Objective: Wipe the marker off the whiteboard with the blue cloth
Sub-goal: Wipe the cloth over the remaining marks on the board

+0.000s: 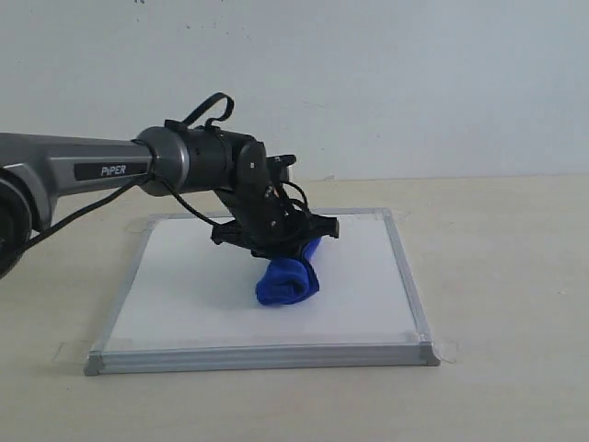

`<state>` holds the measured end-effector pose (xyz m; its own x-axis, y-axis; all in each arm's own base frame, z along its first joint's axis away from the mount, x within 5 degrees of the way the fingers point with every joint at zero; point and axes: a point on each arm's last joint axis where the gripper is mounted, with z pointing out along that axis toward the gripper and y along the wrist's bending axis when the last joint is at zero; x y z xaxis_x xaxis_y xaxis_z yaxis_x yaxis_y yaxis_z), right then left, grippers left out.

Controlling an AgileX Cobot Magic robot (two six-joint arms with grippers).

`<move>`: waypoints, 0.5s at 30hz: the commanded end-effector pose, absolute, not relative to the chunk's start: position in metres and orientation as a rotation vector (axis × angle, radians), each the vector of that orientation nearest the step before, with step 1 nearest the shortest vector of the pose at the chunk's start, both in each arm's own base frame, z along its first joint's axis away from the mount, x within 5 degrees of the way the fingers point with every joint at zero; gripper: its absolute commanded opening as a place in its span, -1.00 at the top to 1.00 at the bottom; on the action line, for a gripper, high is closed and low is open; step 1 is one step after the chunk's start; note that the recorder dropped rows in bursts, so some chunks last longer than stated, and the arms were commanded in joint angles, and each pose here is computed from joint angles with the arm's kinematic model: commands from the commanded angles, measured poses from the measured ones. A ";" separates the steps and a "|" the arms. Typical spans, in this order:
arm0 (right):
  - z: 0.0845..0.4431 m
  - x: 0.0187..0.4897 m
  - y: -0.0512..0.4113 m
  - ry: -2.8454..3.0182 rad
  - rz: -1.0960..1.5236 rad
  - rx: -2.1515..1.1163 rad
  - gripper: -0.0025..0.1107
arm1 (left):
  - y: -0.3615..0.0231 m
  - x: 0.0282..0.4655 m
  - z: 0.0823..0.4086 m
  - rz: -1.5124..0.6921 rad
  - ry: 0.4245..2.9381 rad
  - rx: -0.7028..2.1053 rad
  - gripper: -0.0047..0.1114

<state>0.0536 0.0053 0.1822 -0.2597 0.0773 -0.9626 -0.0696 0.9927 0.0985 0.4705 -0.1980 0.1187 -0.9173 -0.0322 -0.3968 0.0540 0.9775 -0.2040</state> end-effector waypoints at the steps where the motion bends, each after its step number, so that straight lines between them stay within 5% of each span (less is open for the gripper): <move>1: 0.183 0.054 0.005 1.816 0.140 0.008 0.96 | -0.194 0.464 0.100 -0.254 2.812 -0.013 0.85; 11: 0.183 0.054 0.005 1.816 0.140 0.008 0.96 | -0.307 0.421 0.109 -0.751 2.631 0.365 0.85; 15: 0.183 0.054 0.005 1.816 0.140 0.008 0.96 | -0.312 0.419 0.110 -0.764 2.599 0.407 0.85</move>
<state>0.0536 0.0053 0.1822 -0.2597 0.0773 -0.9626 -0.0696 0.9927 0.0985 0.4208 -0.3108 0.1157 -0.8765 0.1588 -0.4545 0.3751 0.8170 -0.4379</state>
